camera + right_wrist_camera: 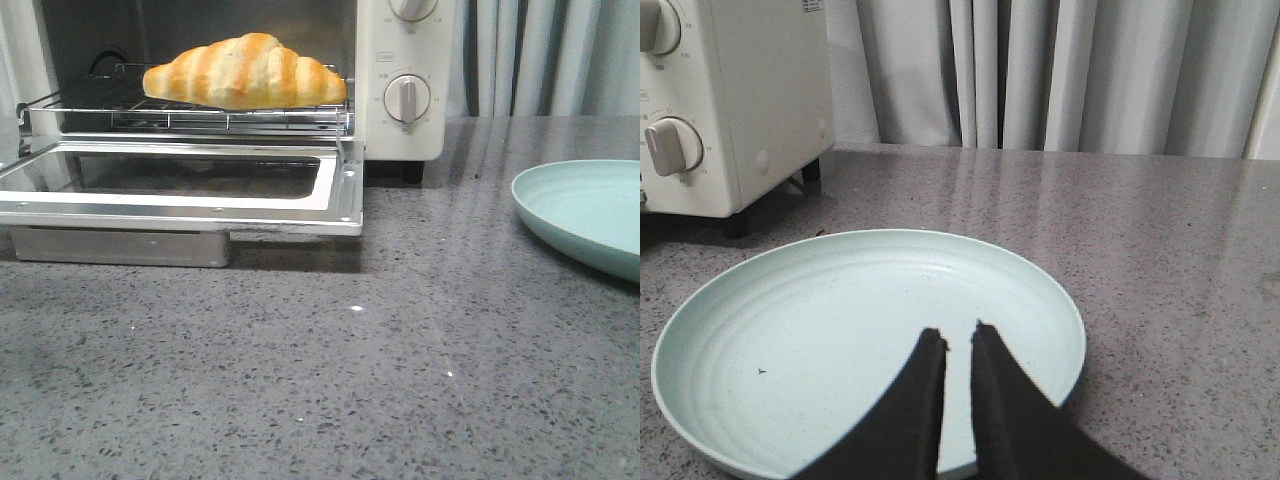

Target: Put bread in oven

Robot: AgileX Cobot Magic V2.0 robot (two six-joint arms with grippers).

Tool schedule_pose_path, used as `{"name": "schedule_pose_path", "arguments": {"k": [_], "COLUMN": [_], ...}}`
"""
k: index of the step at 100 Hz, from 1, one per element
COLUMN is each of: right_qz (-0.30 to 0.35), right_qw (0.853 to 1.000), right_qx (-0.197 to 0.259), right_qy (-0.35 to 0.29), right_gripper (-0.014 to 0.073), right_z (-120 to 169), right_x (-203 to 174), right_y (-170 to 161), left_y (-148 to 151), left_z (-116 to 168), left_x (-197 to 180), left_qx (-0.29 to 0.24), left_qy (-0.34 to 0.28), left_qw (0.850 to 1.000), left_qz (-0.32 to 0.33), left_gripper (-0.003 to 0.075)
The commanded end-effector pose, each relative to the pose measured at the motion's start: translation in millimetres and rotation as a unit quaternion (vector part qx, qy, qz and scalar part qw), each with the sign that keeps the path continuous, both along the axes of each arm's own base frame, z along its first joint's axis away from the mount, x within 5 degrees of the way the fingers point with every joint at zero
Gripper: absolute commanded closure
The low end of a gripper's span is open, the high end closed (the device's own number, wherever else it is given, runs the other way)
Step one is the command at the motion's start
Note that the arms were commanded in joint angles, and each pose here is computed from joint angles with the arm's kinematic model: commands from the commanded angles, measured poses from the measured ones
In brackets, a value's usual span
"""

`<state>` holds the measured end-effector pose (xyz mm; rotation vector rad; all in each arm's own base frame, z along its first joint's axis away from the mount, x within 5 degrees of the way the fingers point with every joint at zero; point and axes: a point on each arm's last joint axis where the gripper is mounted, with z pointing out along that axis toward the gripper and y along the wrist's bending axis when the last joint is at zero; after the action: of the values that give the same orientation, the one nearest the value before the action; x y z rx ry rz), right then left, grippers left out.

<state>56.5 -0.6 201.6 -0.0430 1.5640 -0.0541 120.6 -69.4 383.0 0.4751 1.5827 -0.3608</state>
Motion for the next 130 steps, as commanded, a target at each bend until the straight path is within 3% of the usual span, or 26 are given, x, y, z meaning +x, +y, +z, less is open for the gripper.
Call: {"name": "schedule_pose_path", "arguments": {"k": [1,96,114,130], "right_qz": [0.001,0.001,0.001,0.001], "right_qw": [0.999,0.999,0.999,0.999], "right_qx": [-0.005,-0.005,-0.005,-0.005], "right_qy": [-0.041,-0.041,-0.041,-0.041], "right_gripper": [0.0557,0.0557,0.0557,0.0557], "right_z": [4,4,4,4], "right_x": [-2,-2,-2,-2], "right_y": [0,0,0,0], "left_y": [2,2,16,37], "left_z": [18,19,19,17], "left_x": [-1,-1,5,10], "left_qx": [-0.030,-0.027,-0.021,-0.050], "left_qy": [-0.043,-0.049,-0.050,-0.027], "left_qw": [0.999,0.998,0.997,0.989], "left_qz": [0.003,0.005,0.061,0.140], "left_gripper": [0.0740,0.0740,0.0740,0.0740]}}
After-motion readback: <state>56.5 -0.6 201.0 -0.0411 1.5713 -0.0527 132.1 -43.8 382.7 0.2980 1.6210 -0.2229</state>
